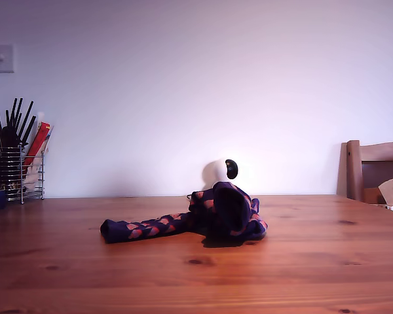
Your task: Fold the socks in front of you. After folding them, place them to the left side.
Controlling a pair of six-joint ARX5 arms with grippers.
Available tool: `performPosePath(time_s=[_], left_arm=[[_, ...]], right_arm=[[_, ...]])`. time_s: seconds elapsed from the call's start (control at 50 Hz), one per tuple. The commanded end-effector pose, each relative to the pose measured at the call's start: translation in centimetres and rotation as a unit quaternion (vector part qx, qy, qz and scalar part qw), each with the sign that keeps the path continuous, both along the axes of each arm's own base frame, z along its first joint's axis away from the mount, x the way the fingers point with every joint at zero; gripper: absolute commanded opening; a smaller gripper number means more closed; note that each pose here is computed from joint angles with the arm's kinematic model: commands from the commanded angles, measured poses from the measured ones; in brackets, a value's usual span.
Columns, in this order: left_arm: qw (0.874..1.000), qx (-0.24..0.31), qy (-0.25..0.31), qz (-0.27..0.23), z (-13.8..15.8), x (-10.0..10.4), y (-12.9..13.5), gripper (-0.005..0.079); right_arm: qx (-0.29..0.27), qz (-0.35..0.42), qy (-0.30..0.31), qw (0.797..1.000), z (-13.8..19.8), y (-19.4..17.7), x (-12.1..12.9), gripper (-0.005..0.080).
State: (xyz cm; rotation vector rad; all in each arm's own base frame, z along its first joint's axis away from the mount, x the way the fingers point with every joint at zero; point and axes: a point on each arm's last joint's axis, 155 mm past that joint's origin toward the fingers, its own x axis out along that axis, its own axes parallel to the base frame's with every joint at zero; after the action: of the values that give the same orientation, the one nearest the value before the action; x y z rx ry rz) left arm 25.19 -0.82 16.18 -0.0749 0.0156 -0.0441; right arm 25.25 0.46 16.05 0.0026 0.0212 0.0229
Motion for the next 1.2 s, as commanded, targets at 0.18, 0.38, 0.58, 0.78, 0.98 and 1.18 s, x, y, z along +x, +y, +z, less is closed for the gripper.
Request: performPosePath(time_s=[0.18,0.38,0.58,0.78,0.98,1.18], left_arm=[[0.997,-0.023,-0.07,-0.029,3.1,-0.2,-1.0,-0.0016],[0.993,-0.077,-0.08,-0.038,3.8,-0.3,-1.2,-0.0016],[0.983,-0.107,-0.124,-0.083,6.8,-1.2,-2.6,-0.0019],[0.982,-0.124,-0.078,-0.117,6.6,-1.0,-3.9,-0.0019],[0.981,-0.126,-0.028,-0.148,5.9,0.1,-5.2,-0.0019],[0.98,-0.099,0.01,-0.174,5.1,2.2,-6.6,-0.0019]], right_arm=[[0.056,0.006,-0.08,0.995,4.3,0.1,-0.3,-0.0012],[0.106,0.025,-0.113,0.988,6.0,0.5,-0.7,-0.0012],[0.131,0.076,-0.132,0.98,8.5,2.2,-1.5,-0.0012],[0.131,0.107,-0.072,0.983,9.0,3.6,-1.7,-0.0012],[0.121,0.139,-0.012,0.983,8.9,5.0,-0.6,-0.0013],[0.103,0.168,0.052,0.979,7.8,6.3,1.8,-0.0012]])
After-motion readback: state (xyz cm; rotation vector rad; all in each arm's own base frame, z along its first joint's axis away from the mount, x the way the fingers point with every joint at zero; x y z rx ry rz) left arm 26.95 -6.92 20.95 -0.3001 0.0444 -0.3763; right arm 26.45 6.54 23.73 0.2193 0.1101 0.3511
